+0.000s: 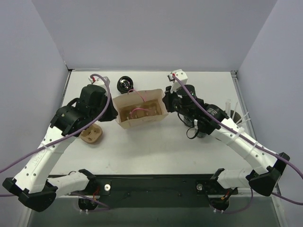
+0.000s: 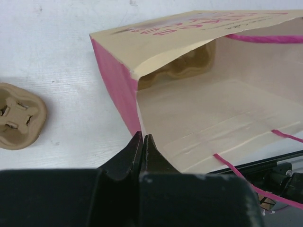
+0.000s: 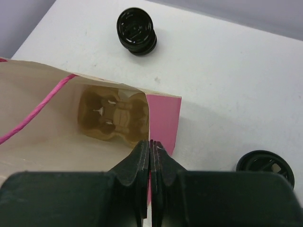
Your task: Pack the takeout coffee
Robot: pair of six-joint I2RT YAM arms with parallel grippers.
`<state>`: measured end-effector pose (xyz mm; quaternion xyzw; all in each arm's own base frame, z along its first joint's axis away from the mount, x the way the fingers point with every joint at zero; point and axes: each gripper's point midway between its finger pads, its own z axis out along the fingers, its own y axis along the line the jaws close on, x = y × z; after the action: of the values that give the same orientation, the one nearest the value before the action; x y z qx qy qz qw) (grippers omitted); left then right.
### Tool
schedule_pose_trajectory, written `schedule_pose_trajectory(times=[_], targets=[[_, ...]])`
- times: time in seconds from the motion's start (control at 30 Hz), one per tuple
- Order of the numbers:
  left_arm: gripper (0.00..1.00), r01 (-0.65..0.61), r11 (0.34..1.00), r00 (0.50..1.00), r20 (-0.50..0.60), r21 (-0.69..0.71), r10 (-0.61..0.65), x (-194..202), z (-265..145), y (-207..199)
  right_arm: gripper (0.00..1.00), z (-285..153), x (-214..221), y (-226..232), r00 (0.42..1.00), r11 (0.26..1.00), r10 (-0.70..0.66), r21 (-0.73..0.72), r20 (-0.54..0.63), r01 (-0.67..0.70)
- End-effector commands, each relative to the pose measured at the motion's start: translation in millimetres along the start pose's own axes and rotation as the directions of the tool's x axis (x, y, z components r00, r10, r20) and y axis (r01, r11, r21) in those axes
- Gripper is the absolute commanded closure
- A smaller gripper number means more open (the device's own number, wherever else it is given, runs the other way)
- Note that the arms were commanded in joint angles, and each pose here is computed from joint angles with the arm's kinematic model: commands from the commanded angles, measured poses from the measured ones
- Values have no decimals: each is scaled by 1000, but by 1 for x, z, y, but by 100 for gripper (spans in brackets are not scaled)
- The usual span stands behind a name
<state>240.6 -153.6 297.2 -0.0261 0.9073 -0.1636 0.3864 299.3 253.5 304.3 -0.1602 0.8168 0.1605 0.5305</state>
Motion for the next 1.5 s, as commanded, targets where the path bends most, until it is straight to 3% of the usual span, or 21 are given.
schedule_pose_trajectory(times=[0.0,0.1,0.53,0.6,0.73,0.87,1.1,1.23,1.27,1.33,1.37,1.4,1.47], targets=[[100,8,999,998,67,34,-10,6,-13,8,100,-16,-23,-5,995,1000,29,-1,100,-29],[100,37,995,999,0,89,-37,36,-1,6,100,-9,25,-5,999,999,32,4,15,-32],[100,-68,997,997,47,28,66,11,6,9,100,-16,24,-5,997,999,28,-18,68,-27],[82,-72,997,996,47,3,72,3,7,8,100,-16,24,-5,997,999,33,-10,64,-33],[59,-41,999,998,44,-18,42,1,8,9,100,-17,30,-2,997,999,51,-17,58,-50],[51,-34,997,998,45,-62,36,1,12,16,100,-19,30,-5,995,998,61,-6,74,-61],[47,-32,999,998,47,-27,34,-1,22,7,100,-19,34,1,996,998,68,-20,66,-66],[57,-40,999,998,48,0,40,-5,22,0,100,-20,35,1,995,997,78,-14,67,-77],[68,-41,999,998,45,7,41,-4,22,-1,100,-20,35,1,995,997,80,-14,67,-79],[83,-52,999,998,41,15,52,-3,22,-2,100,-21,33,3,994,996,86,-20,69,-85],[96,-55,998,998,44,18,54,-4,21,-3,100,-21,33,3,994,996,84,-16,65,-84],[100,-60,998,997,46,21,59,-5,22,-4,98,-21,33,2,994,996,91,-12,64,-90],[100,-94,995,993,72,42,91,-11,24,-8,83,-27,26,-1,995,997,81,4,60,-81]])
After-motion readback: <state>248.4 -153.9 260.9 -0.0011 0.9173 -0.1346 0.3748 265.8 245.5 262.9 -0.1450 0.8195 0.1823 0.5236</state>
